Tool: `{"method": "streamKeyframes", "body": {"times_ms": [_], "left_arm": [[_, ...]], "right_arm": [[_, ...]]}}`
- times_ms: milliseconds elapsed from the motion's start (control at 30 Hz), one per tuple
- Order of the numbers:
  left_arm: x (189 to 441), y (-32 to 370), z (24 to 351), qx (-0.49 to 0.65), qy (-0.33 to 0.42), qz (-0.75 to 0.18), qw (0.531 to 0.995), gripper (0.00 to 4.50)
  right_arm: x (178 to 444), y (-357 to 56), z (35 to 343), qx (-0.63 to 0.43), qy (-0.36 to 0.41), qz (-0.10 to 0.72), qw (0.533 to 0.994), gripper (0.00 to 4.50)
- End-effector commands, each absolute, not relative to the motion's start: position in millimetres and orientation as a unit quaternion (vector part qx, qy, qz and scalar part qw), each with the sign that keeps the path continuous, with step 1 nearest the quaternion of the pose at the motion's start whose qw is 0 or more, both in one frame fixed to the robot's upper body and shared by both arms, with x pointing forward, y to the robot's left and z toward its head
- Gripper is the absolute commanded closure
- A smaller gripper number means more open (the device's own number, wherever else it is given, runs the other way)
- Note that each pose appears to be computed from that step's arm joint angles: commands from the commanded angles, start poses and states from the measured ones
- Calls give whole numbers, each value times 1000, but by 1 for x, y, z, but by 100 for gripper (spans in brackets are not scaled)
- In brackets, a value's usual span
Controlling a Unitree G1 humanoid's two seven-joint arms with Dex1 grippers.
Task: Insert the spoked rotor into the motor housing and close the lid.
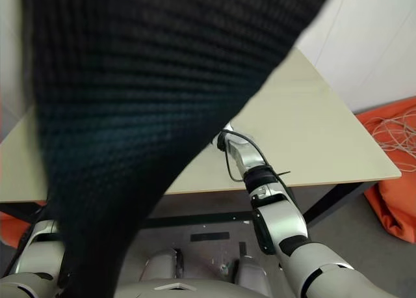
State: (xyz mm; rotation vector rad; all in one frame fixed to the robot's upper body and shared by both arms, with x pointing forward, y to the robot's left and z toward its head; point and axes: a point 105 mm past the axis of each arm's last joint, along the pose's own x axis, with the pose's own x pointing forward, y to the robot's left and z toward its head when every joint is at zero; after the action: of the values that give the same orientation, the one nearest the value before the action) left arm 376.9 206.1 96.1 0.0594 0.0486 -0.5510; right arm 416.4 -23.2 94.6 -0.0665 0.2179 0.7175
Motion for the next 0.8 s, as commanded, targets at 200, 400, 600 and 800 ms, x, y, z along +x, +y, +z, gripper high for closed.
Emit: {"method": "streamKeyframes", "body": {"times_ms": [200, 400, 600, 800], "left_arm": [[379, 209, 116, 45, -8, -268, 962, 8], [377, 211, 116, 45, -8, -265, 963, 8], [377, 210, 114, 45, -6, -267, 963, 8], [379, 207, 113, 44, -6, -270, 962, 8]], "right_arm": [[406, -5, 82, -30, 127, 373, 919, 448], [407, -12, 72, -32, 142, 359, 922, 448], [419, -21, 105, -28, 96, 350, 932, 448], [420, -14, 128, -22, 67, 361, 930, 448]]}}
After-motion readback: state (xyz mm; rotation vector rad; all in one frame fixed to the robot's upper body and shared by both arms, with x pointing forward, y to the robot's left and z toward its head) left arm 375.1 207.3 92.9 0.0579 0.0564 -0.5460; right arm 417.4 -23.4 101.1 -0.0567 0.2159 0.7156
